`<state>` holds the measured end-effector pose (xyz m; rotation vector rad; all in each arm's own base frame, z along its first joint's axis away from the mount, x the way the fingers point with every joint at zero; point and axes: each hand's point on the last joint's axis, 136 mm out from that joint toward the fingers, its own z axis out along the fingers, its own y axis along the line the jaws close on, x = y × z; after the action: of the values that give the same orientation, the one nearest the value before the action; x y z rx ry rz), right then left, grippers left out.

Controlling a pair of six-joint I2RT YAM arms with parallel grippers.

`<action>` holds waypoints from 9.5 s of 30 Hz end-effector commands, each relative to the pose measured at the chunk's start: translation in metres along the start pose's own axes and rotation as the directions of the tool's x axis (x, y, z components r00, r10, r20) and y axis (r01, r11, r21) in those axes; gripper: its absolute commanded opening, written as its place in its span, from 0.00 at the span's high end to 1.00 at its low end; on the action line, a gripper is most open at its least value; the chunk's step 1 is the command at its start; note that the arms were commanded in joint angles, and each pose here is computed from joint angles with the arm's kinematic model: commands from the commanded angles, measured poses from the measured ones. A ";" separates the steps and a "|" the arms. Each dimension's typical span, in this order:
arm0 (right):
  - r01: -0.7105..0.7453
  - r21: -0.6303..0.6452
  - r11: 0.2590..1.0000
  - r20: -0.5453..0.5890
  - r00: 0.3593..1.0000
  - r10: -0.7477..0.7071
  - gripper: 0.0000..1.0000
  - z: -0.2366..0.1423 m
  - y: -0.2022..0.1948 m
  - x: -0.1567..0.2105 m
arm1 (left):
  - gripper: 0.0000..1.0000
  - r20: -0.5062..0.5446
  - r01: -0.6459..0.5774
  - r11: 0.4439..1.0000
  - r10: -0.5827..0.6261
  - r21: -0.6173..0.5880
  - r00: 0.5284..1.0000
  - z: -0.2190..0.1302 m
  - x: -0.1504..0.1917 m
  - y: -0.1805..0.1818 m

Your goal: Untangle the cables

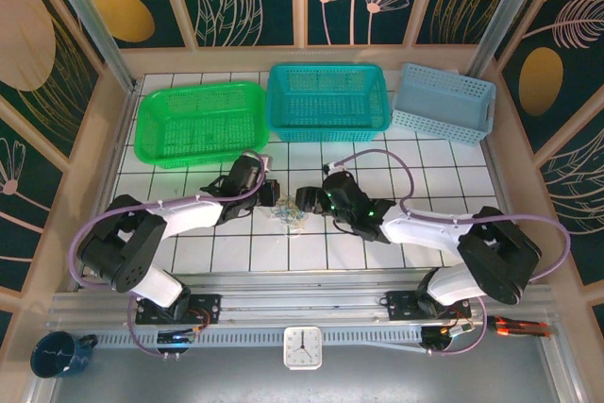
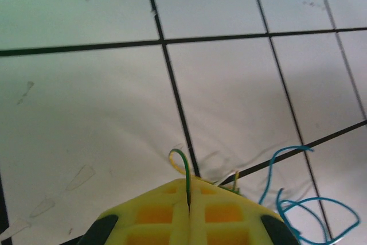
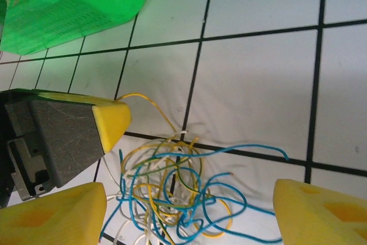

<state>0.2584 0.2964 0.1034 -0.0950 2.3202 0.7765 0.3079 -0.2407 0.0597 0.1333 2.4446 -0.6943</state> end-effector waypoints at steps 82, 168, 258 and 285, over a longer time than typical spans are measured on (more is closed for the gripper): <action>-0.005 0.008 1.000 0.278 0.961 0.003 0.26 -0.044 -0.044 -0.006 | 1.00 0.578 -0.084 0.996 0.089 -0.036 0.811 -0.176 -0.256 -0.042; 0.029 0.007 1.000 0.096 0.995 -0.029 0.35 -0.015 -0.001 -0.023 | 0.13 0.115 0.133 0.984 -0.147 0.119 0.982 -0.049 -0.047 -0.005; 0.056 -0.312 0.948 0.192 0.981 0.005 1.00 -0.031 0.090 -0.112 | 0.05 0.381 -0.338 0.902 0.223 0.268 0.897 -0.056 -0.053 -0.062; 0.115 -0.366 0.923 0.310 0.951 0.004 1.00 -0.082 0.133 -0.156 | 0.48 0.306 -0.267 0.912 0.170 0.312 0.937 -0.003 -0.037 -0.051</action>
<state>0.2926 0.3465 0.2621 -0.2031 1.9786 1.1146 0.3239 -0.2770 0.1033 0.4237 2.0150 -0.9412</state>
